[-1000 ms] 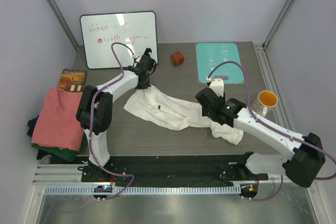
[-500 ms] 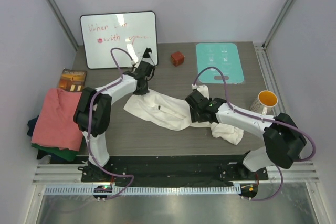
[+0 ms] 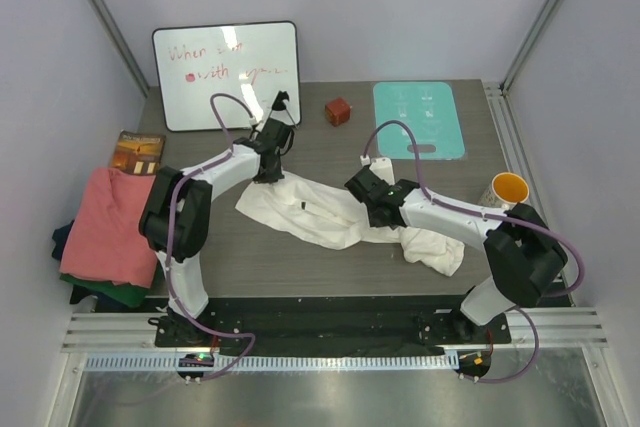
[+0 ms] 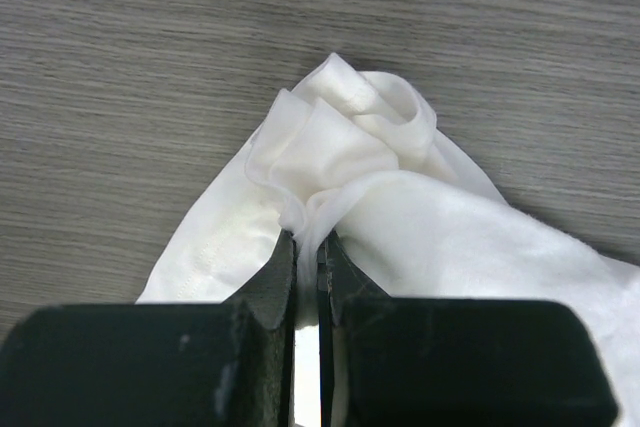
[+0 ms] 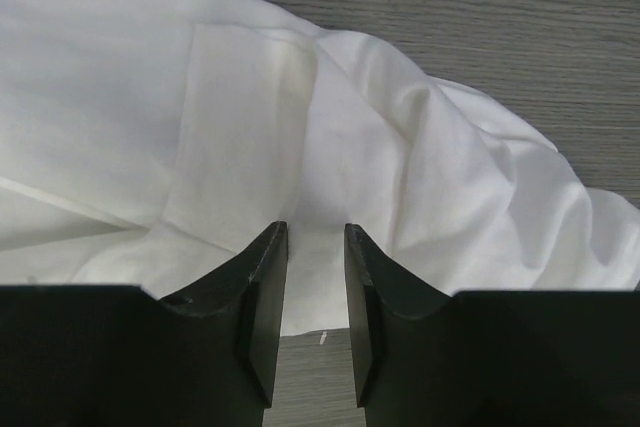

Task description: Fold and stack the t-shirts

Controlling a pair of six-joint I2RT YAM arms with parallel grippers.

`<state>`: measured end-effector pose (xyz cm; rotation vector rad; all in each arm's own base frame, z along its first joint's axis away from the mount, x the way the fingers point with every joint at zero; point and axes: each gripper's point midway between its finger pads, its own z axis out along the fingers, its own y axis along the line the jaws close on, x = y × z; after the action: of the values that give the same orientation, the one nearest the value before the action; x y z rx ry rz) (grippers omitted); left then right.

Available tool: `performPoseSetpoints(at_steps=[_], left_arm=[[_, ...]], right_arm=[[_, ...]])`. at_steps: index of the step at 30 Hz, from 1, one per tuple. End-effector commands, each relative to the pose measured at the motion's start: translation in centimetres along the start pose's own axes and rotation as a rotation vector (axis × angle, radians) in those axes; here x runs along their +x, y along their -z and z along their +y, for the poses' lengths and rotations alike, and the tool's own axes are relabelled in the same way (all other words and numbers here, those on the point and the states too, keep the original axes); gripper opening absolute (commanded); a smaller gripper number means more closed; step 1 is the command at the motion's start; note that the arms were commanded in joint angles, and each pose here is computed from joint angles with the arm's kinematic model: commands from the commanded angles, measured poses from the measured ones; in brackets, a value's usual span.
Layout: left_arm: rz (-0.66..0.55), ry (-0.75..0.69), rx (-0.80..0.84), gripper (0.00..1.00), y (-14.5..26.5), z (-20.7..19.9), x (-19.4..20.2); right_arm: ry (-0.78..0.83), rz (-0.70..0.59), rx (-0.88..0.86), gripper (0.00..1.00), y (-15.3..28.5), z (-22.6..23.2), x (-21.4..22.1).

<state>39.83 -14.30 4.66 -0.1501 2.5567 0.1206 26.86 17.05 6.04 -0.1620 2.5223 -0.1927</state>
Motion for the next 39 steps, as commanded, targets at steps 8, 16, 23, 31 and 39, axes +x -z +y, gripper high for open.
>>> performPoseSetpoints(at_steps=[8,16,23,31,39], left_arm=[[-0.052,0.041,0.068,0.0,2.2,-0.3,-1.3],[-0.043,0.036,0.074,0.0,2.0,-0.5,-1.0],[-0.037,0.034,0.086,0.0,1.9,-0.8,-1.1],[-0.028,0.025,0.092,0.0,1.9,-0.8,-0.8],[-0.004,0.022,0.109,0.0,1.4,-1.3,-0.2]], right_arm=[[0.0,0.037,0.07,0.38,-1.2,-1.2,1.1],[-0.06,-0.047,0.002,0.51,0.9,-0.7,-1.5],[-0.019,-0.029,0.023,0.53,0.1,-0.5,-1.5],[0.024,0.054,0.052,0.54,-2.9,0.4,-0.2],[-0.008,-0.019,0.109,0.18,-0.6,-1.8,-1.8]])
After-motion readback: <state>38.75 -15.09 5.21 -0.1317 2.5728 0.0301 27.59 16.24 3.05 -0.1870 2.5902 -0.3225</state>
